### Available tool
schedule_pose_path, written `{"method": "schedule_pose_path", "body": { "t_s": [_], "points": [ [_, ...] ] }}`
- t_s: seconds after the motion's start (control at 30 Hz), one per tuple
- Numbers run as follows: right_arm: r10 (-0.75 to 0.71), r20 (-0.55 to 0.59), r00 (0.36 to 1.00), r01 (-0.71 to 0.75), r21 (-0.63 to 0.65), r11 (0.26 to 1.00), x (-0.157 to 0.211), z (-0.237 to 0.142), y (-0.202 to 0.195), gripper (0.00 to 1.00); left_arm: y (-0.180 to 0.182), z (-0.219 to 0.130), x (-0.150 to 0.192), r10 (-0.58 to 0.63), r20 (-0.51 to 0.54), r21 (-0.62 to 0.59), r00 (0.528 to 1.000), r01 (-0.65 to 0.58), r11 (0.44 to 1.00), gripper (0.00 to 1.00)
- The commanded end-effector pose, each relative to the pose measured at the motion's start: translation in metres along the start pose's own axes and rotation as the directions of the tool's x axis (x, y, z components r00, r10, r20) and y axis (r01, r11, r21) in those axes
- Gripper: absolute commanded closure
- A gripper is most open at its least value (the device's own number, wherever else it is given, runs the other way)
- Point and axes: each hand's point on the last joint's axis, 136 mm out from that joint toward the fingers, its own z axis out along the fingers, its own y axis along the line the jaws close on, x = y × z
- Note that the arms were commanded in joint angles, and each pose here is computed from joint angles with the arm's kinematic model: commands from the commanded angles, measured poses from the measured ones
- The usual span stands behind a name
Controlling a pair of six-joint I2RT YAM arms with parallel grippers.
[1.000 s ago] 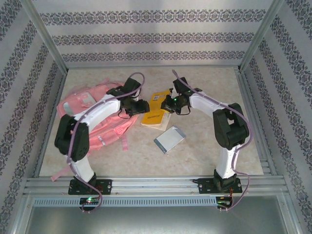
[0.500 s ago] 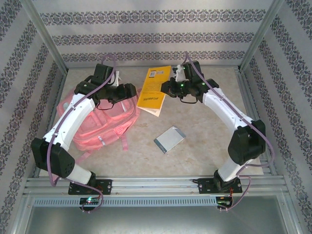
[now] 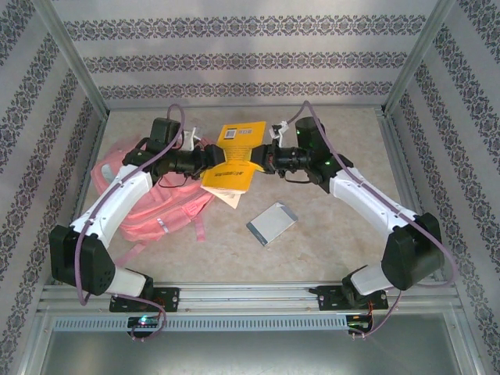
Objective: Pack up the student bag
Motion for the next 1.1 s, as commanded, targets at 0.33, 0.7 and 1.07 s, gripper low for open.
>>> {"method": "schedule_pose_path", "body": {
  "t_s": [0.33, 0.7, 1.07],
  "points": [
    [-0.076, 0.074, 0.994, 0.082, -0.091, 0.992, -0.004, -0.032, 0.031, 0.91, -0.073, -0.019, -0.021, -0.089, 0.057, 0.447, 0.994, 0.054, 0.893, 0.69],
    [0.0, 0.192, 0.981, -0.014, 0.072, 0.997, -0.012, -0.043, -0.015, 0.38, -0.098, -0.038, -0.035, -0.096, 0.122, 0.519, 0.988, 0.019, 0.855, 0.97],
    [0.107, 0.18, 0.978, -0.101, -0.043, 0.994, -0.026, -0.022, -0.005, 0.2, -0.121, -0.053, -0.044, -0.102, 0.156, 0.576, 0.982, -0.007, 0.817, 1.0]
  ]
}}
